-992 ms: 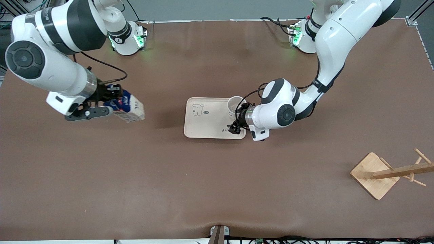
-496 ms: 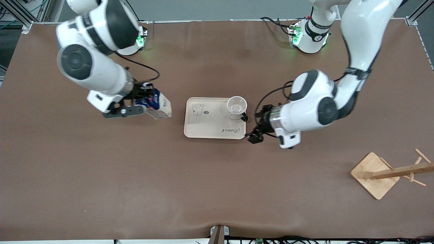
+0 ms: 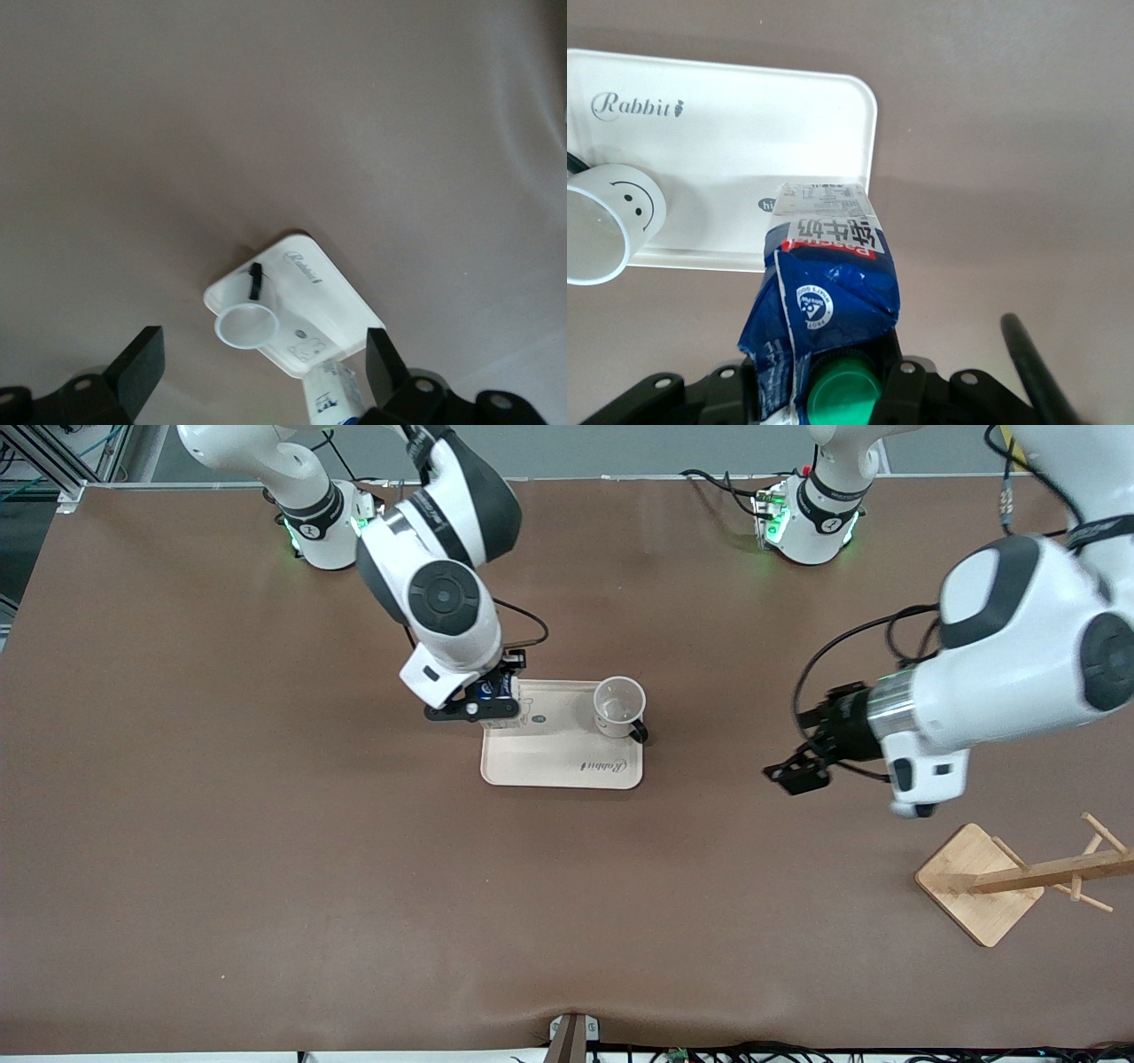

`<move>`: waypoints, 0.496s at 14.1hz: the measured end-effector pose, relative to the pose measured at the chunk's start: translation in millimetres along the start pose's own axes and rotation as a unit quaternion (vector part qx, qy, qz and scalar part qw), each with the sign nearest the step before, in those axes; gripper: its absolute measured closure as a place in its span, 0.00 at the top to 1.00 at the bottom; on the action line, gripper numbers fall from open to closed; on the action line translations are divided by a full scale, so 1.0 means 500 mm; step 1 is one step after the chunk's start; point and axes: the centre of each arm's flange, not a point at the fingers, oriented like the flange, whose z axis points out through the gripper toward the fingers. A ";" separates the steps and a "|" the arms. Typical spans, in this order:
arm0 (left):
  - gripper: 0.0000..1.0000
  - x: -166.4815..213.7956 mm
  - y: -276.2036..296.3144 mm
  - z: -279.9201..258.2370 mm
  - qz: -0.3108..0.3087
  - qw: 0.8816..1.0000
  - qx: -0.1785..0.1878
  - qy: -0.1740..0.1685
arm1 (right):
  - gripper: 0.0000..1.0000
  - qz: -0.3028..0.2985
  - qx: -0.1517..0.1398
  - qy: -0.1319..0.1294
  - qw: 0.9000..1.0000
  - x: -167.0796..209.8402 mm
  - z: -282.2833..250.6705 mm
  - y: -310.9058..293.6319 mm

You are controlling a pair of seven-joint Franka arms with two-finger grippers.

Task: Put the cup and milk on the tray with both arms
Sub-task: 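Open the left gripper and withdraw while the right gripper moves the carton over the tray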

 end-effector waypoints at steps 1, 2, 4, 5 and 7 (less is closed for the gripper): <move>1.00 0.014 -0.029 -0.038 0.027 1.000 0.005 0.007 | 0.48 -0.003 -0.005 0.006 1.000 0.003 0.013 -0.014; 1.00 0.028 -0.060 -0.073 0.054 0.998 0.011 0.015 | 0.48 -0.006 -0.008 0.016 1.000 0.006 0.023 -0.027; 1.00 0.058 -0.117 -0.130 0.098 0.993 0.038 0.049 | 0.48 -0.009 -0.008 0.032 0.999 0.014 0.041 -0.047; 1.00 0.070 -0.138 -0.149 0.117 0.989 0.059 0.074 | 0.48 -0.010 -0.007 0.037 0.999 0.019 0.049 -0.053; 1.00 0.077 -0.157 -0.174 0.150 0.976 0.100 0.124 | 0.48 -0.010 -0.010 0.035 0.999 0.026 0.066 -0.057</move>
